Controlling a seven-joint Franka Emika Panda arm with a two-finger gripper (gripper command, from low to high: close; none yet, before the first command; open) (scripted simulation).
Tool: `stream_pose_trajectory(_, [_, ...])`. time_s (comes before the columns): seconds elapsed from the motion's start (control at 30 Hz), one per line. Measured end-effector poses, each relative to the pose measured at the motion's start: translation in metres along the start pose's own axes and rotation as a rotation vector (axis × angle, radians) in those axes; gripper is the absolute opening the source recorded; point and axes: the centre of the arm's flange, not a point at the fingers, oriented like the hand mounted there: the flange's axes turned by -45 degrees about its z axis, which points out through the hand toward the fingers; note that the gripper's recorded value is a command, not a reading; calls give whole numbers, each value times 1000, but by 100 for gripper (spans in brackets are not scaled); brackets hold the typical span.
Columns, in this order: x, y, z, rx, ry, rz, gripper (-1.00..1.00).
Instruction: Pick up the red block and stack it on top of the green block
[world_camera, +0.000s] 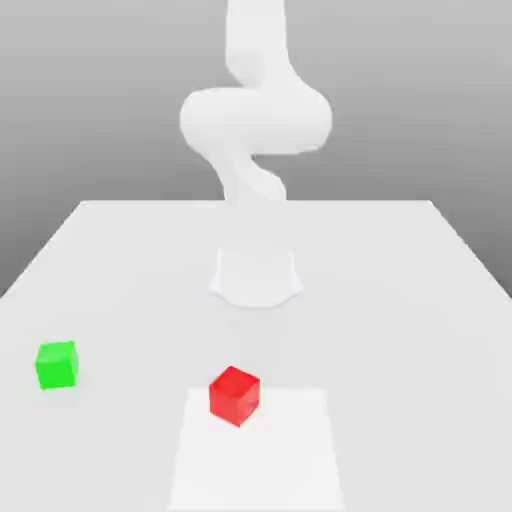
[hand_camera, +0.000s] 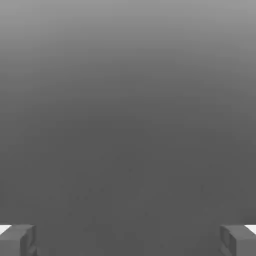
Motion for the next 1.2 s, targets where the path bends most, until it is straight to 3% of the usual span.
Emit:
stream_pose_trajectory(0.3, [-111, 21, 201, -82, -328, 227, 0])
stream_pose_trajectory(0.6, [-309, 45, 322, -213, -670, 477, 0])
stream_pose_trajectory(0.8, [-356, 47, 363, -223, -694, 495, 0])
stream_pose_trajectory(0.83, [-361, 48, 367, -224, -694, 495, -100])
stream_pose_trajectory(1.2, [-340, 46, 346, -224, -693, 495, -100])
